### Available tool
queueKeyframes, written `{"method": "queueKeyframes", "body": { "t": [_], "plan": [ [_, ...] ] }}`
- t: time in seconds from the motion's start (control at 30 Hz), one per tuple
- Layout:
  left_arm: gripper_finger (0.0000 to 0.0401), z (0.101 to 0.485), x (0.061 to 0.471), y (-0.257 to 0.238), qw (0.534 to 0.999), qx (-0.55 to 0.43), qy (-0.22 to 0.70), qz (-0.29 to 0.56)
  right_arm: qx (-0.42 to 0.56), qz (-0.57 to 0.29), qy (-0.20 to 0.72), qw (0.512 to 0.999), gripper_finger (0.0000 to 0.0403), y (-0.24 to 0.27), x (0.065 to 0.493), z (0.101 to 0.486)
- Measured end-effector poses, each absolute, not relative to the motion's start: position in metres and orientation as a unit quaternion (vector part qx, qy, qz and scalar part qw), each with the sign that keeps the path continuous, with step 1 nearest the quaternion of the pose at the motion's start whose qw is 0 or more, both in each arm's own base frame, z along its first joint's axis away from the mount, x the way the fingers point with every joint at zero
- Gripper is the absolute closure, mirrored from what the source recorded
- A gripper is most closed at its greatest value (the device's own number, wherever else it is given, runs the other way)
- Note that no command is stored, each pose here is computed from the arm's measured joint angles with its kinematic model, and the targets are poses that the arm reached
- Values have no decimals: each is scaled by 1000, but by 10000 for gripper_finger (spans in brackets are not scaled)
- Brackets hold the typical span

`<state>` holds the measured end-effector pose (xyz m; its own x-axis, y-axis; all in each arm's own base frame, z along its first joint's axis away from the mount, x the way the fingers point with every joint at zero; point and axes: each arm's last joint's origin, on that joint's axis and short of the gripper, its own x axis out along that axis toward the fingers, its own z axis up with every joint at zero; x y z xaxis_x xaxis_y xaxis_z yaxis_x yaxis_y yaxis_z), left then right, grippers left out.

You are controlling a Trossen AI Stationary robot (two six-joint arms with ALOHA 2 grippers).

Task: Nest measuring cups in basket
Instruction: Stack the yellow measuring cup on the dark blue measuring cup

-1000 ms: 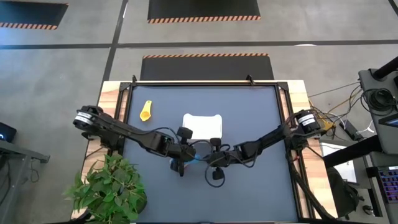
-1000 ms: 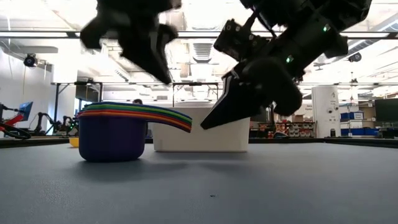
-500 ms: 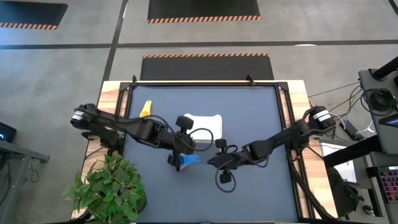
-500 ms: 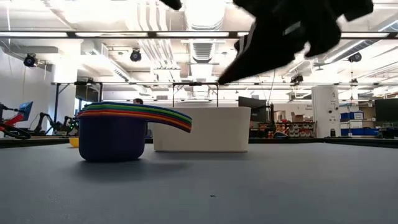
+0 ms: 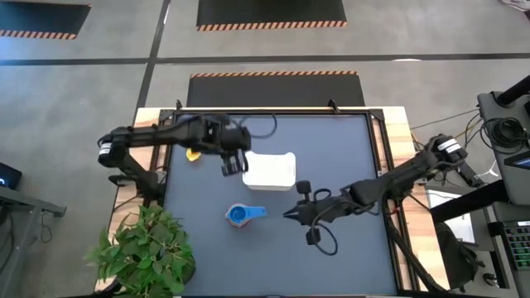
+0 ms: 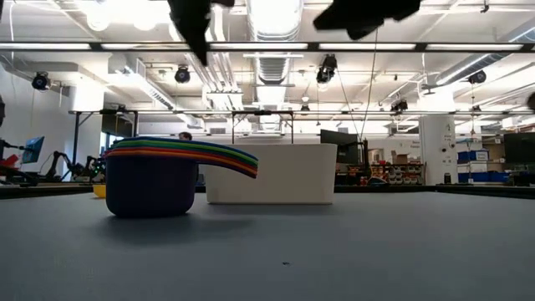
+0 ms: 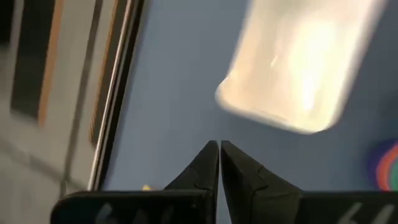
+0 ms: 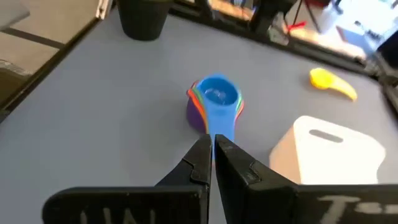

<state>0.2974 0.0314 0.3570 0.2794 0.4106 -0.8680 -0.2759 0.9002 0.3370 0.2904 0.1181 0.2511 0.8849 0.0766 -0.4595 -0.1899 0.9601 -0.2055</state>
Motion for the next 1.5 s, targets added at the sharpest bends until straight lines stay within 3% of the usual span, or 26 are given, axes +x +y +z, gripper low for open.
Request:
{"method": "queueKeyframes", "body": {
  "t": [0.2, 0.47, 0.87, 1.5],
  "plan": [
    [401, 338, 283, 64, 743, -31, 606, 281, -150, 75, 184, 968, 394, 111, 274, 280],
    [401, 297, 275, 68, 691, -71, 646, 315, -175, 73, 130, 973, 394, 101, 256, 309],
    [401, 248, 256, 67, 612, -107, 643, 448, -200, 68, 130, 969, 394, 93, 249, 315],
    [401, 189, 235, 69, 581, -124, 636, 493, -204, 74, 167, 962, 394, 88, 237, 310]
  ]
}}
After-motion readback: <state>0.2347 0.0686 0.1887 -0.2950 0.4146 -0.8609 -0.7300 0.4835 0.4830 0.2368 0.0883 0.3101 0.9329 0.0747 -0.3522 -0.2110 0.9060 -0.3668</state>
